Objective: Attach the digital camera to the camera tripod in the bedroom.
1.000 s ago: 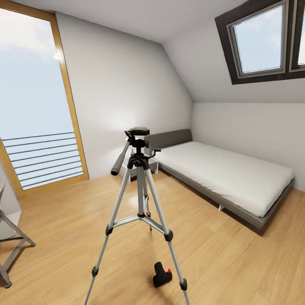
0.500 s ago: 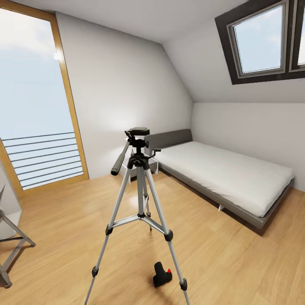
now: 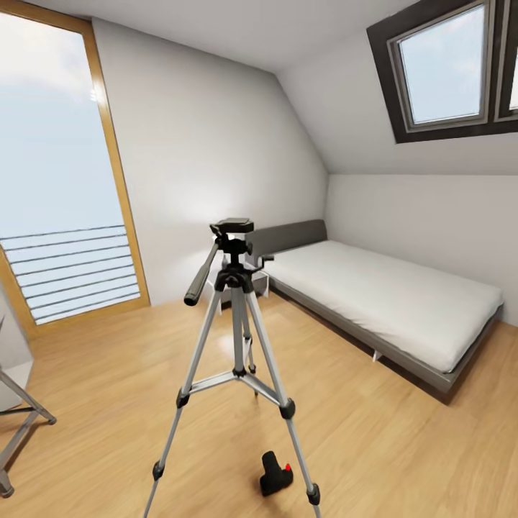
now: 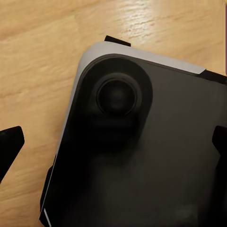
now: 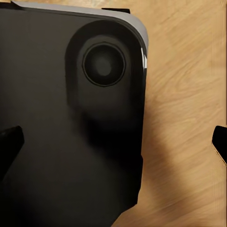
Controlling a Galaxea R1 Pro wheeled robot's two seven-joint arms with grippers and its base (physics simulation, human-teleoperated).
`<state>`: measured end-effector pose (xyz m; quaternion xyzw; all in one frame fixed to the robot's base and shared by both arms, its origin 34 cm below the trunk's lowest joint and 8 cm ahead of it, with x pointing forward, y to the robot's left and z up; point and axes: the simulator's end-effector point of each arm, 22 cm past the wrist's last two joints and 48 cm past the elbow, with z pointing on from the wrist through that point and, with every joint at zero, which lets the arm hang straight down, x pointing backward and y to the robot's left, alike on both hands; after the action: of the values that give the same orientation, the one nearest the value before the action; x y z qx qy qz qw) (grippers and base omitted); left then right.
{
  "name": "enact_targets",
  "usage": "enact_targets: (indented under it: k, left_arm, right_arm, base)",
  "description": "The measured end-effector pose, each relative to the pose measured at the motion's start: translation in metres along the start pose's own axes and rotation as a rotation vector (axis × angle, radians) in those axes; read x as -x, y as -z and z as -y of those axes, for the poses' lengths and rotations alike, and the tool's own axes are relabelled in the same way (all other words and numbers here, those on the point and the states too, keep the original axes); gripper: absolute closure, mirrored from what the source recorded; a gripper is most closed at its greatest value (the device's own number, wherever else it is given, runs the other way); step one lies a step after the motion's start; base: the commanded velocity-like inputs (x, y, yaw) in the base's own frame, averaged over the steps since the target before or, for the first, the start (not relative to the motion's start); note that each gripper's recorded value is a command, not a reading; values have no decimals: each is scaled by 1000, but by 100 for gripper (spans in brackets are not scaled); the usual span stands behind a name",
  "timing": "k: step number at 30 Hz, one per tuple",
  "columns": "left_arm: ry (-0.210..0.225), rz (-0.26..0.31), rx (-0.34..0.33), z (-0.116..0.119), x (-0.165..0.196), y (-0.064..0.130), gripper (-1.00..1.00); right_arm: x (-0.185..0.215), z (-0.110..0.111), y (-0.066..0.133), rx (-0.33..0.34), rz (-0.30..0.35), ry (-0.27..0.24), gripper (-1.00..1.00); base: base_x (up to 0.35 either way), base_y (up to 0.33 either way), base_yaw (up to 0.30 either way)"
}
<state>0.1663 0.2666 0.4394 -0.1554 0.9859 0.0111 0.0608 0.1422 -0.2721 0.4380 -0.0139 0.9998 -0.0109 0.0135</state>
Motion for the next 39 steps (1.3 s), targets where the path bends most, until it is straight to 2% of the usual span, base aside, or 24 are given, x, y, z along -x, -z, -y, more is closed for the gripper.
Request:
enact_targets:
  k: [14, 39]
  left_arm:
    - [5, 0, 0, 1, 0, 0, -100]
    - [13, 1, 1, 0, 0, 0, -100]
  right_arm:
    - [0, 6, 0, -7, 0, 7, -100]
    - [-1, 10, 0, -13, -2, 7, -100]
  base:
    - [263, 0, 0]
    - [19, 0, 0]
